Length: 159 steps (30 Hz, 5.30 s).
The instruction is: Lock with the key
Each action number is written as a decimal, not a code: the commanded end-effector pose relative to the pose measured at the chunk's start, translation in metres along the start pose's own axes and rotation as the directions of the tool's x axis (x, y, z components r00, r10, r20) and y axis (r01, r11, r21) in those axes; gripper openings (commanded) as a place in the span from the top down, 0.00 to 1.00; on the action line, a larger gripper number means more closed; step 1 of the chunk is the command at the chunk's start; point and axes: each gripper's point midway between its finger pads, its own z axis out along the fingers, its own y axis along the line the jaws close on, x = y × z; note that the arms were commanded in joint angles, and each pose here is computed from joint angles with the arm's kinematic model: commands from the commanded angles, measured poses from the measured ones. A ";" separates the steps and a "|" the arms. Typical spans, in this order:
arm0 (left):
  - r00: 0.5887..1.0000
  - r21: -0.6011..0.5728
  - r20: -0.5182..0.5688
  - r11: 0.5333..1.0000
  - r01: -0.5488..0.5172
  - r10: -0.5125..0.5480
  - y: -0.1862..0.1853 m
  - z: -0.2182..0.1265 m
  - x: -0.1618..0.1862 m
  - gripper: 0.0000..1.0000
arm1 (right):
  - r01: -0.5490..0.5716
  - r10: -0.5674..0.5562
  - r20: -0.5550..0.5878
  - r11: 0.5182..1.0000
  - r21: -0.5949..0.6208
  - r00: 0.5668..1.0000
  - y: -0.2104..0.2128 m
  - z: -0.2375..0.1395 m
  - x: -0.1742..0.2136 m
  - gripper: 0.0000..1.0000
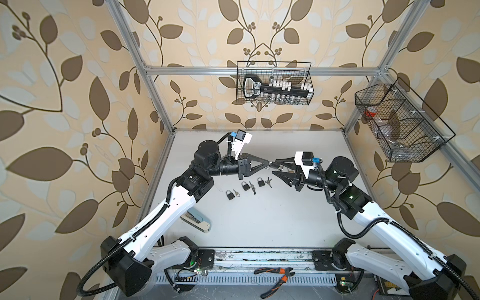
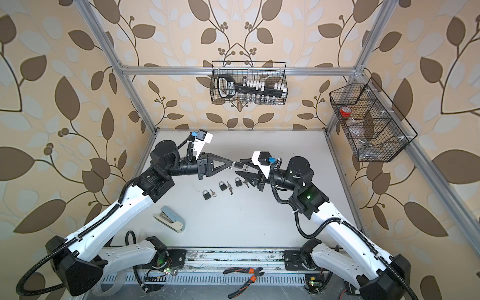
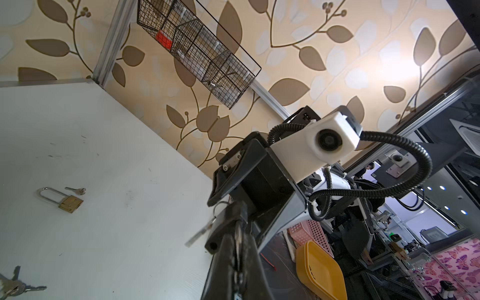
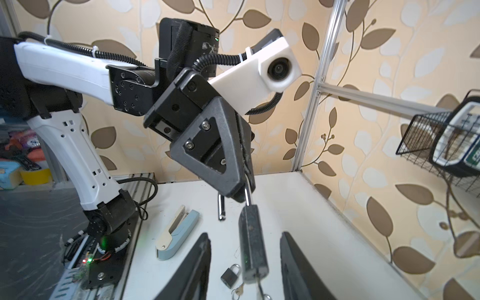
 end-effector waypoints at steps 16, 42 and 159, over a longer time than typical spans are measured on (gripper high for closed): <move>0.993 0.114 0.046 0.987 -0.113 0.108 -0.043 -0.011 -0.010 1.00 | -0.039 0.046 0.074 0.996 -0.084 0.996 0.012 0.001 -0.022 0.82; 0.984 0.044 0.051 0.984 -0.173 0.171 -0.043 -0.021 -0.007 1.00 | -0.226 0.241 0.058 0.956 -0.189 0.969 0.024 0.002 -0.027 1.00; 0.961 0.153 0.149 0.955 -0.256 0.233 -0.048 0.026 -0.005 0.63 | -0.580 0.579 0.389 0.804 -0.128 0.717 -0.029 -0.023 -0.110 1.00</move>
